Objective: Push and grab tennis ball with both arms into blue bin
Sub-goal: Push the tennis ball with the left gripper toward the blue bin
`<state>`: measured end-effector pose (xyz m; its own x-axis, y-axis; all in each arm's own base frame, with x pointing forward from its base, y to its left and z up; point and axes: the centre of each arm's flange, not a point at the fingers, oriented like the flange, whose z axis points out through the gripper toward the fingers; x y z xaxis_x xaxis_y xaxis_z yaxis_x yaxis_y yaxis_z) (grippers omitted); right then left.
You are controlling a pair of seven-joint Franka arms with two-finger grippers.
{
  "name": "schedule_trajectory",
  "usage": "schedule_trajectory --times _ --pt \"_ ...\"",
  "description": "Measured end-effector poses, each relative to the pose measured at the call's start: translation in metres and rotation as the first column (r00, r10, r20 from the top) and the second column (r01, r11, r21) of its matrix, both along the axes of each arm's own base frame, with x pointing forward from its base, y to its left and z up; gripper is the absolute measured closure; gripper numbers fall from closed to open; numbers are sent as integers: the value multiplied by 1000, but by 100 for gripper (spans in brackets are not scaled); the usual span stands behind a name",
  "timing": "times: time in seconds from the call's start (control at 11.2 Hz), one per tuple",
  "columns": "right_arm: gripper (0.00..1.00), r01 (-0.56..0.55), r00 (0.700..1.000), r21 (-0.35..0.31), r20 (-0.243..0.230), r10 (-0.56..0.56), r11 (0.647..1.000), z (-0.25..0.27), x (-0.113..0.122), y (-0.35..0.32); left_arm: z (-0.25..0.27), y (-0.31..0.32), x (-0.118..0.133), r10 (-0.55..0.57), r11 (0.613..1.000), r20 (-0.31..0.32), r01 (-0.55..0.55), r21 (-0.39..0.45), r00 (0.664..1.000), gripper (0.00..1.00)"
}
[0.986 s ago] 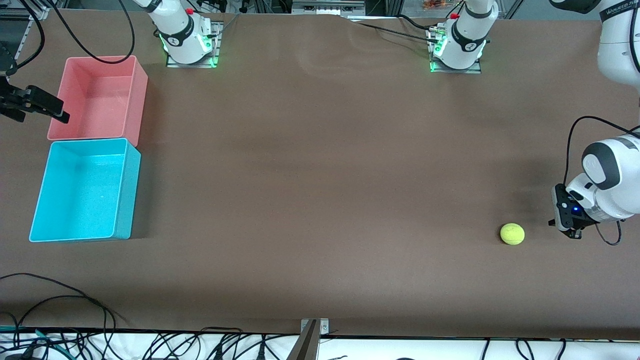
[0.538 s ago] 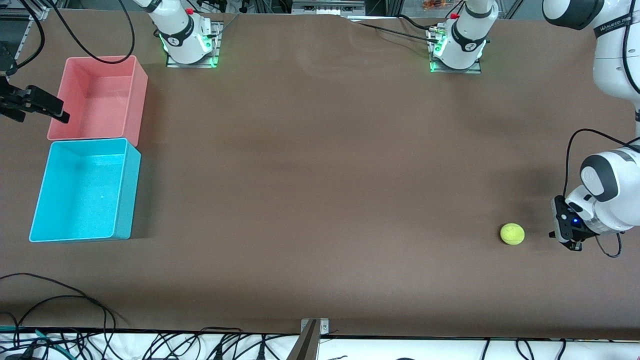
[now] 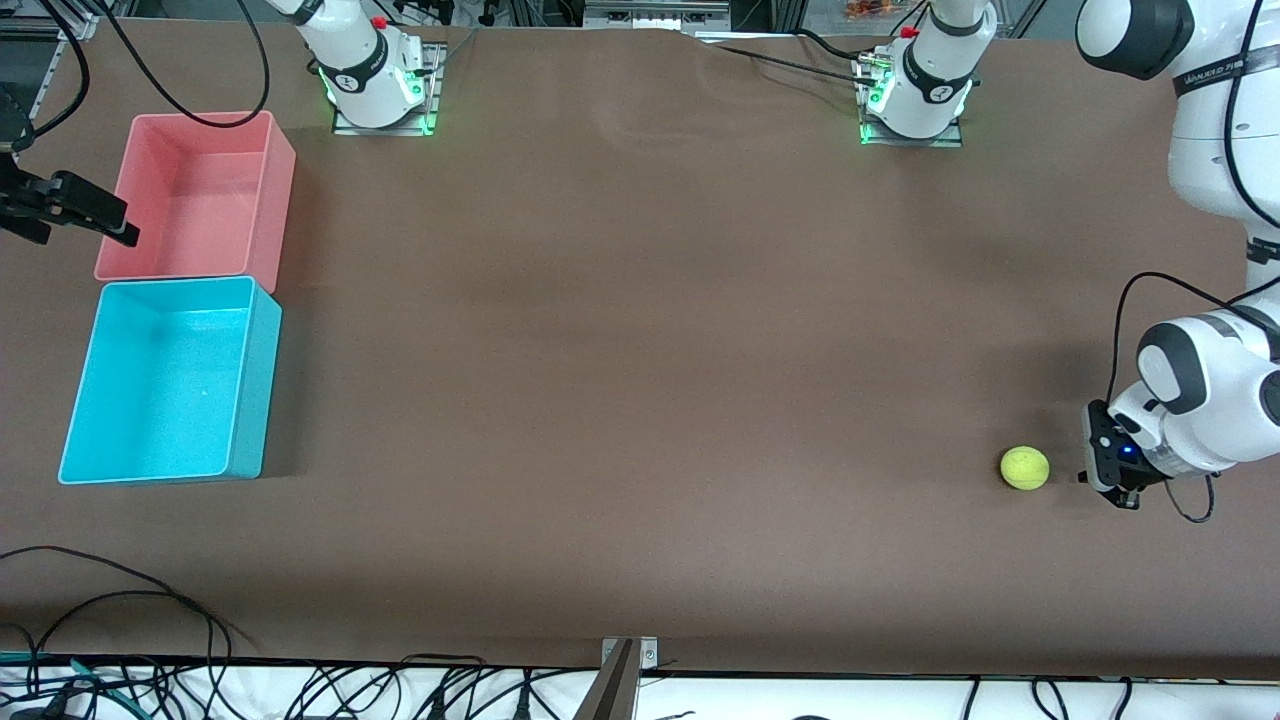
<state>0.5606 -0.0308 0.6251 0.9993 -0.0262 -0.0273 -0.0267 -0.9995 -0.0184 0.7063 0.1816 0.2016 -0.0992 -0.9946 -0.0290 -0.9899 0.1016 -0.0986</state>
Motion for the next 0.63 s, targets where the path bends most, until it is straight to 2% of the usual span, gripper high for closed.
schedule_trajectory --times 0.27,0.63 --pt "0 0 1000 0 0 0 1000 0 0 0 -6 -4 1 50 999 1 -50 -6 999 99" --pt "0 -1 1000 0 0 1 1000 0 0 0 -11 -5 -1 53 999 -10 -53 7 999 99"
